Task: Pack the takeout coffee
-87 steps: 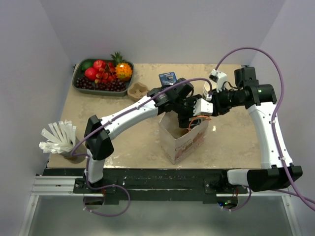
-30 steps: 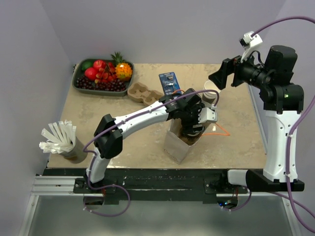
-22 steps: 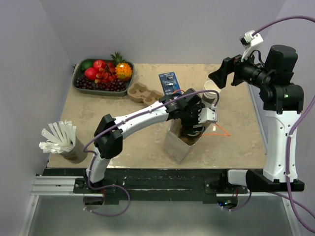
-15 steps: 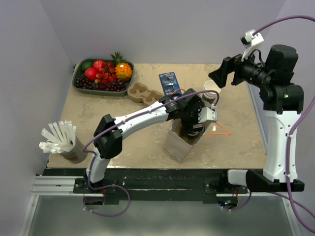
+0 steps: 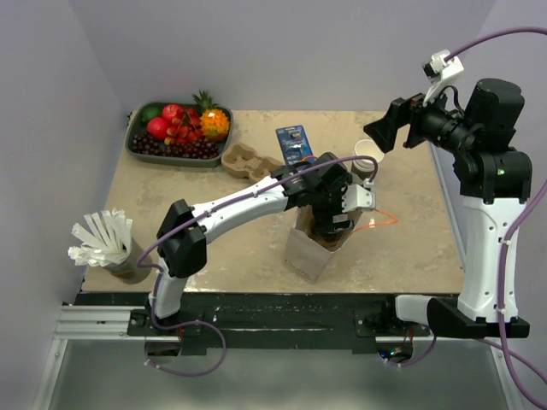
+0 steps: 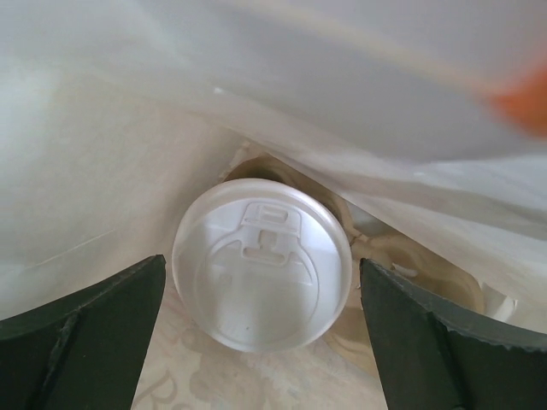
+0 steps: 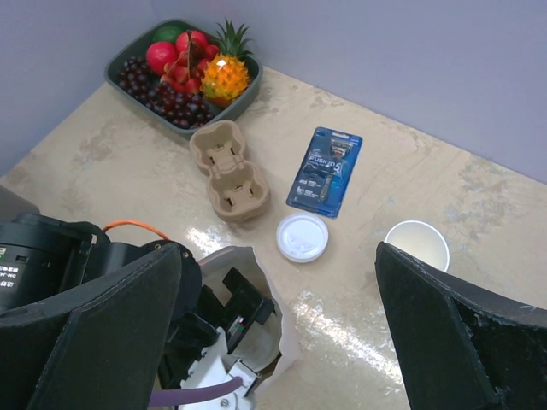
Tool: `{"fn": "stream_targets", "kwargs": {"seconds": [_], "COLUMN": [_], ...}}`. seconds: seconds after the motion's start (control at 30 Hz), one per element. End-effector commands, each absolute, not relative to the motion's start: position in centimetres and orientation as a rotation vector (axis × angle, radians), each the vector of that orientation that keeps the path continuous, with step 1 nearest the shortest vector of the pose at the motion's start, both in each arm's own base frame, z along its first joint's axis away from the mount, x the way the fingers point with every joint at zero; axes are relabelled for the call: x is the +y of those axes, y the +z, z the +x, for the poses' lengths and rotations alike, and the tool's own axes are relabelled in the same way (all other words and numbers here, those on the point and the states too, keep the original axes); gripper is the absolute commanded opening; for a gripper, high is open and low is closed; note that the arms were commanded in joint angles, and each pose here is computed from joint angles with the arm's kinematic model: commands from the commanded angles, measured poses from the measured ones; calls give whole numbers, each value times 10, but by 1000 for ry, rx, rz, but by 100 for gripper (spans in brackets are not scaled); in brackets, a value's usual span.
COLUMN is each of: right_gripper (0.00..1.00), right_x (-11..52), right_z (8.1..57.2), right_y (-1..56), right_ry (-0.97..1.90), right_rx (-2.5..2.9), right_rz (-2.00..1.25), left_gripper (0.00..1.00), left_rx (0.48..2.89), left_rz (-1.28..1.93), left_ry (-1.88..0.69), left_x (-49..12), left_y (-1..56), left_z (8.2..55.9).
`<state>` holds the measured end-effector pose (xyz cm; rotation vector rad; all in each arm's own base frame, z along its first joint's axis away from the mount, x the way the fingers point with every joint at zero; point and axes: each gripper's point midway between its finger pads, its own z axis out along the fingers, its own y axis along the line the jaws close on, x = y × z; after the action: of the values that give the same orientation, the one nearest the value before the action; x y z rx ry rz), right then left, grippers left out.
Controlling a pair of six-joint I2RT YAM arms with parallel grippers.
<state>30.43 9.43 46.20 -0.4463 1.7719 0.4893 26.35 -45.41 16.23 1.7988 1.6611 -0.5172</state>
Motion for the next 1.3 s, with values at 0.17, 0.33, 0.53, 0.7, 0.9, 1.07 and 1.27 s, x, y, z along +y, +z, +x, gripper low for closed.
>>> {"fn": "stream_targets", "kwargs": {"seconds": [0.17, 0.33, 0.53, 0.7, 0.9, 1.07, 1.27], "right_gripper": [99, 99, 99, 99, 99, 99, 99], "right_x": [95, 95, 96, 95, 94, 93, 92], "right_z": [295, 296, 299, 300, 301, 303, 304], "right_y": [486, 484, 482, 480, 481, 483, 488], "right_ry": [479, 483, 490, 490, 485, 480, 470], "right_rx": [1693, 1696, 1697, 1700, 1697, 1693, 1683], "right_rz": [-446, -444, -441, -436, -428, -414, -411], "left_gripper": [99, 99, 99, 99, 99, 99, 99], "left_rx": [1570, 1534, 1508, 1460, 1383, 1337, 1255], "left_rz": [1709, 1694, 1693, 1656, 1583, 1537, 1435], "left_ry": [-586, -606, -606, -612, -661, -687, -739], "left_x": [-456, -458, -458, -460, -462, -461, -452], "left_y": [210, 221, 228, 248, 283, 305, 352], "left_z": [259, 257, 257, 258, 258, 256, 254]}}
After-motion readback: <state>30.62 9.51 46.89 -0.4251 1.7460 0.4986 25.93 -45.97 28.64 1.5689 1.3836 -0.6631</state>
